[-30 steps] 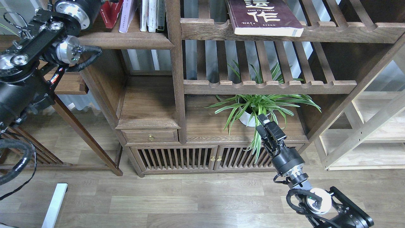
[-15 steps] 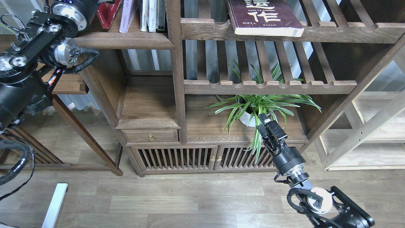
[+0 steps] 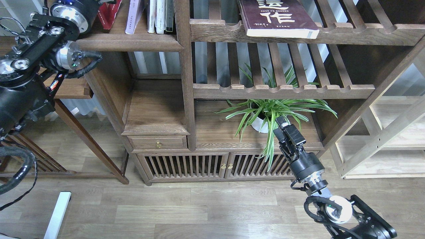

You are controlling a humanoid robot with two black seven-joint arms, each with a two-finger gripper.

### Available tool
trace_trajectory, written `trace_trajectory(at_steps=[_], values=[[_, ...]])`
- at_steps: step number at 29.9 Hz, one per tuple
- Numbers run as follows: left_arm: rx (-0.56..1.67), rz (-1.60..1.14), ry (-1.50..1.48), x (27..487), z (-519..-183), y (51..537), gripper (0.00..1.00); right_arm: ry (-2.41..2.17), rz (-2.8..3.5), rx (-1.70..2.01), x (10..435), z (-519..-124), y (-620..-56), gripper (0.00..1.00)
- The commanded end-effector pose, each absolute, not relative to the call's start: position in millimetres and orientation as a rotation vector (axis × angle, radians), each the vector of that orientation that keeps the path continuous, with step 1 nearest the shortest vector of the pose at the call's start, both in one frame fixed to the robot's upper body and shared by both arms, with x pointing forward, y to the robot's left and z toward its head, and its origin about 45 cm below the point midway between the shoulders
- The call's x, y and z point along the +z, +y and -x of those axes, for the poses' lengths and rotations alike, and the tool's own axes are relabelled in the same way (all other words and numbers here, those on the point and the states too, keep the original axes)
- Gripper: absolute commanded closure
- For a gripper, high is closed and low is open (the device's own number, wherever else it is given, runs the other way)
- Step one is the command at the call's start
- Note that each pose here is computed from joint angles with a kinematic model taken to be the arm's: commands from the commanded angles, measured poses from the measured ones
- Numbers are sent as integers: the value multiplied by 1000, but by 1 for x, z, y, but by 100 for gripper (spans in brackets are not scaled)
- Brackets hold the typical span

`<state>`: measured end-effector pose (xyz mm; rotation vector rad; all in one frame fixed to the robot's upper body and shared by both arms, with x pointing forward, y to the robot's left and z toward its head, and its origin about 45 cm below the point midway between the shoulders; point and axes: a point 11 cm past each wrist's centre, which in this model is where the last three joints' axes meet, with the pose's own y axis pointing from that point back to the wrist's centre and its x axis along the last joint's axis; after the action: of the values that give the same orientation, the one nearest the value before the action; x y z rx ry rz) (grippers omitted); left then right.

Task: Organize books on shelf

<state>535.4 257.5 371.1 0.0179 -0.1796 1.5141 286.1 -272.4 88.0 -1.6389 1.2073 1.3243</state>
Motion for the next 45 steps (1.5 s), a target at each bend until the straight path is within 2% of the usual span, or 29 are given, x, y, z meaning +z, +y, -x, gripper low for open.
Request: trace_trajectory(at_steps=[1, 17, 38, 45], values=[[1516, -16, -178, 369, -536, 257, 73, 1209, 1645, 1321, 89, -286, -274, 24], [1495, 39, -146, 372, -538, 232, 71, 1267, 1649, 1327, 82, -275, -292, 24], [1419, 232, -232, 474, -540, 192, 72, 1354, 1624, 1254, 88, -273, -332, 24], [1396, 276, -245, 487, -534, 198, 68, 1364, 1589, 1204, 96, -281, -345, 24]])
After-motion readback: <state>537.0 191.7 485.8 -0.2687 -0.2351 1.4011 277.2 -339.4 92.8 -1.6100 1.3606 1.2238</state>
